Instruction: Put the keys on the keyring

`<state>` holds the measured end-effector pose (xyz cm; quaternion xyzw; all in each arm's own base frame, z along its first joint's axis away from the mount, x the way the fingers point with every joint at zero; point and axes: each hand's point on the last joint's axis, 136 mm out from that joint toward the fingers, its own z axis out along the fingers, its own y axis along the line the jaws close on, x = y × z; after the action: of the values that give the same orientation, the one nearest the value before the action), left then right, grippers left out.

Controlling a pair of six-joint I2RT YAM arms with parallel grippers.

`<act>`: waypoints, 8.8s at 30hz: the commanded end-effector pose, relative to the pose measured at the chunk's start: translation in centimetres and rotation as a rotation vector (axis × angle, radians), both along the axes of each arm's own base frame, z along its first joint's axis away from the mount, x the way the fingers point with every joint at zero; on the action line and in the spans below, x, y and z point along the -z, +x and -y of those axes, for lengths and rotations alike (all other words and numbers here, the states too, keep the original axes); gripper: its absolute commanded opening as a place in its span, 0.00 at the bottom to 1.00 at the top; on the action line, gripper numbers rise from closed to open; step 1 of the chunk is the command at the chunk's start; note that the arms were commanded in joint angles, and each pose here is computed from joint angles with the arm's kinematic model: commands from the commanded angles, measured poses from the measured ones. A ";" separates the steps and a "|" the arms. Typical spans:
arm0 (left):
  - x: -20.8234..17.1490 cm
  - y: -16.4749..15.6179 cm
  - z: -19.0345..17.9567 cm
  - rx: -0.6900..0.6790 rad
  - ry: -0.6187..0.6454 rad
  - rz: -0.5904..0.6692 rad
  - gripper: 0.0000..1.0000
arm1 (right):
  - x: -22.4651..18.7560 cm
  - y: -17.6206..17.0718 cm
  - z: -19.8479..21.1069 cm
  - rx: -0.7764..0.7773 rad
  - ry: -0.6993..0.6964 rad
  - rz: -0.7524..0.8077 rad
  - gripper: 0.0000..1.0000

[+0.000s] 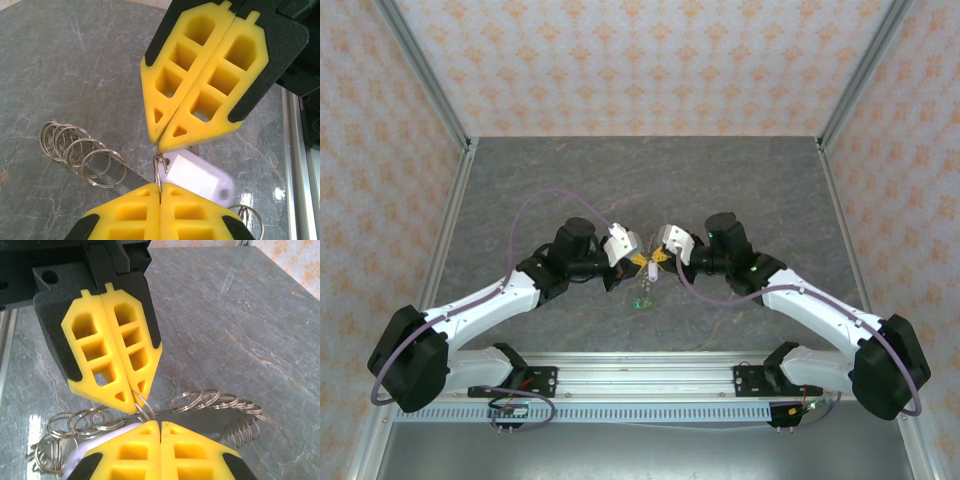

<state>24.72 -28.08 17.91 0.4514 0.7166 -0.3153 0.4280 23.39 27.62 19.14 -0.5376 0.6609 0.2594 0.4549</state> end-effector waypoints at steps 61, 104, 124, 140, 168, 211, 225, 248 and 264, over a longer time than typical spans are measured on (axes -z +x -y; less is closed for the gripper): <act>-3.2 -1.3 1.5 0.127 -0.066 0.059 0.00 | -1.6 -1.3 -0.4 -0.065 0.072 0.010 0.19; -2.5 -0.7 0.9 0.106 0.028 0.098 0.13 | -2.4 -2.3 0.0 -0.131 -0.092 -0.089 0.00; -3.2 -1.5 0.9 0.138 0.011 0.099 0.22 | -2.2 -2.2 -0.4 -0.140 -0.060 -0.076 0.00; -3.1 -1.5 1.5 0.180 0.029 0.088 0.19 | -2.5 -2.3 -0.8 -0.157 -0.023 -0.075 0.00; -4.9 -2.4 1.8 0.197 -0.102 0.142 0.00 | -0.8 -2.0 -0.7 -0.110 0.023 -0.111 0.11; -2.3 -1.6 1.7 0.196 0.050 0.105 0.00 | -3.0 -2.6 -0.4 -0.129 -0.055 -0.121 0.07; -4.1 -2.8 2.2 0.251 -0.045 0.123 0.00 | -2.4 -2.5 -0.5 -0.140 0.014 -0.118 0.10; -1.9 -0.7 1.2 0.138 0.083 0.104 0.14 | -2.8 -2.6 -0.3 -0.134 -0.037 -0.121 0.00; -2.8 -1.5 2.1 0.204 0.031 0.094 0.15 | -2.9 -2.7 -0.8 -0.147 -0.031 -0.122 0.00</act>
<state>23.51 -29.41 19.35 0.5303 0.6708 -0.3119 0.4142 20.66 27.56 20.29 -0.5642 0.6724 0.3068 0.3680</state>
